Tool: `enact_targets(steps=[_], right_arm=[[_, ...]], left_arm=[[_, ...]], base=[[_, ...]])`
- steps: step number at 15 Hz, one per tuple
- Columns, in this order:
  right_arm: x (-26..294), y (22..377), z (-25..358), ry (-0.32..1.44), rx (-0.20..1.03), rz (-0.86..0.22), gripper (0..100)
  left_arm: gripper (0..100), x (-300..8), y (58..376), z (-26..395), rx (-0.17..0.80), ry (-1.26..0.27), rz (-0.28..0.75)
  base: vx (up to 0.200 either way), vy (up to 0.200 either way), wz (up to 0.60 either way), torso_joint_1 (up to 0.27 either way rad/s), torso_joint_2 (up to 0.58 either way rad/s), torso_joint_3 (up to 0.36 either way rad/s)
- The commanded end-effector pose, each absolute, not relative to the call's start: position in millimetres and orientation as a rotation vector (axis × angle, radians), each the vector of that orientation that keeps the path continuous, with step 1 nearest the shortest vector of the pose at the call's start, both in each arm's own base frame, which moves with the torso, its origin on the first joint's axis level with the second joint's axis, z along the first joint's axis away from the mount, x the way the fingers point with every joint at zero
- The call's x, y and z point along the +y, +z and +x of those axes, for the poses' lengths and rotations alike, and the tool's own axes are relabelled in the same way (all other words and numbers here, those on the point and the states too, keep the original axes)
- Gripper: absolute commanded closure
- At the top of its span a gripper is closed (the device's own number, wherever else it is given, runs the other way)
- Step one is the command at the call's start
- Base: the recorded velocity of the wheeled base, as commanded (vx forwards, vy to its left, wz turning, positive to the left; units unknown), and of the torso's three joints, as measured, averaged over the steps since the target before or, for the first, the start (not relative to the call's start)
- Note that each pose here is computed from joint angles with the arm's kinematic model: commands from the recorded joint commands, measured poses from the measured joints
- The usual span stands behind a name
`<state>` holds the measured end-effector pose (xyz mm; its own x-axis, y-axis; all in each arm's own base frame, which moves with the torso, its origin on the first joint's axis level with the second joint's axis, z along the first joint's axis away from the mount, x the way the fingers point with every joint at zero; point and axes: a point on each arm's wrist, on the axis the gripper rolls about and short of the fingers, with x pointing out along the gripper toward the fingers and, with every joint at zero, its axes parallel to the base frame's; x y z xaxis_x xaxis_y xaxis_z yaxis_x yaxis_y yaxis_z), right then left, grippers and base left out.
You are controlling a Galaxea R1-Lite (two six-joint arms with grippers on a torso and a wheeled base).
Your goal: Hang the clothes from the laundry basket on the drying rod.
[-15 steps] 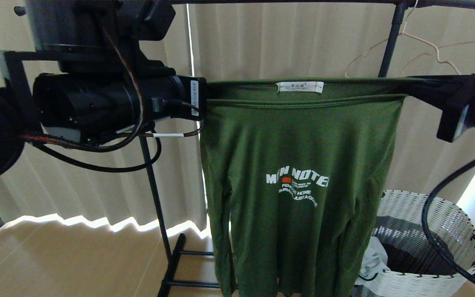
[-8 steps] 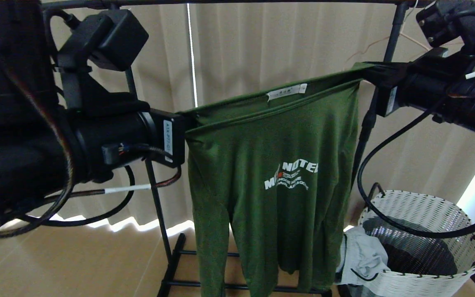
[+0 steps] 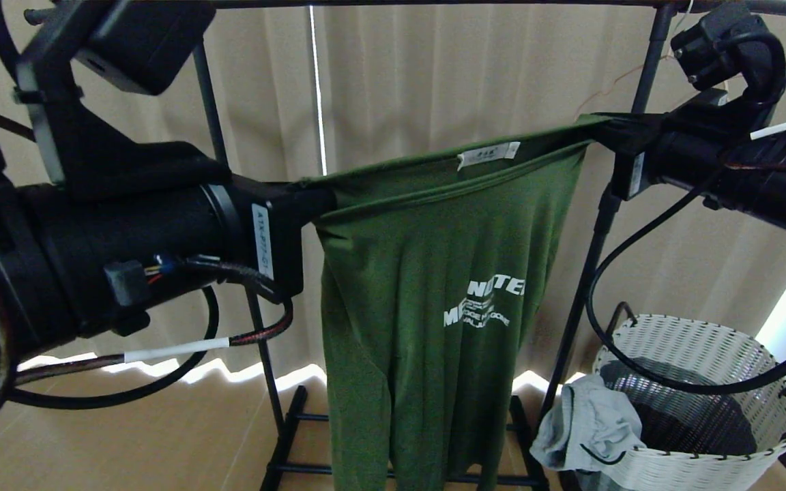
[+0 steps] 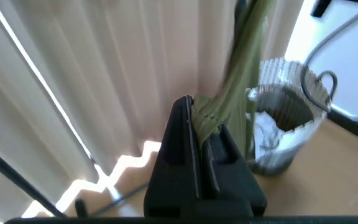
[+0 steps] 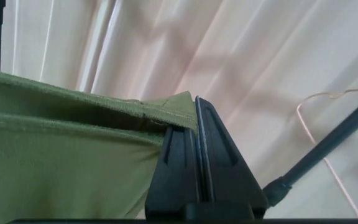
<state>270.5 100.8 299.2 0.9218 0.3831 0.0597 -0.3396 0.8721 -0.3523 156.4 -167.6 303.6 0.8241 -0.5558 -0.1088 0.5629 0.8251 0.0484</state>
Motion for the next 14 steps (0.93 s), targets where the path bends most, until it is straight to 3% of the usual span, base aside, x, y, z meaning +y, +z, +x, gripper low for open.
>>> enact_targets(steps=[1, 4, 8, 14], right_arm=[[95.6, 312.9, 257.1, 0.369, -0.172, -0.339, 100], [90.3, 327.2, 242.7, 0.36, -0.22, -0.331, 100], [72.4, 343.6, 192.7, 0.374, -0.188, -0.335, 100], [76.8, 310.3, 172.0, 0.458, -0.084, -0.351, 100]], left_arm=[[100, -169.6, 319.7, 173.8, 0.049, -0.545, 0.058], [100, -173.9, 331.8, 201.5, 0.016, -0.482, 0.065], [100, -186.4, 322.1, 239.0, 0.047, -0.428, 0.072], [100, -185.8, 311.1, 238.3, 0.068, -0.428, 0.08]], base=[[0.0, 0.0, 0.0, 0.0, 0.0, 0.0], [0.0, 0.0, 0.0, 0.0, 0.0, 0.0], [0.0, 0.0, 0.0, 0.0, 0.0, 0.0], [0.0, 0.0, 0.0, 0.0, 0.0, 0.0]])
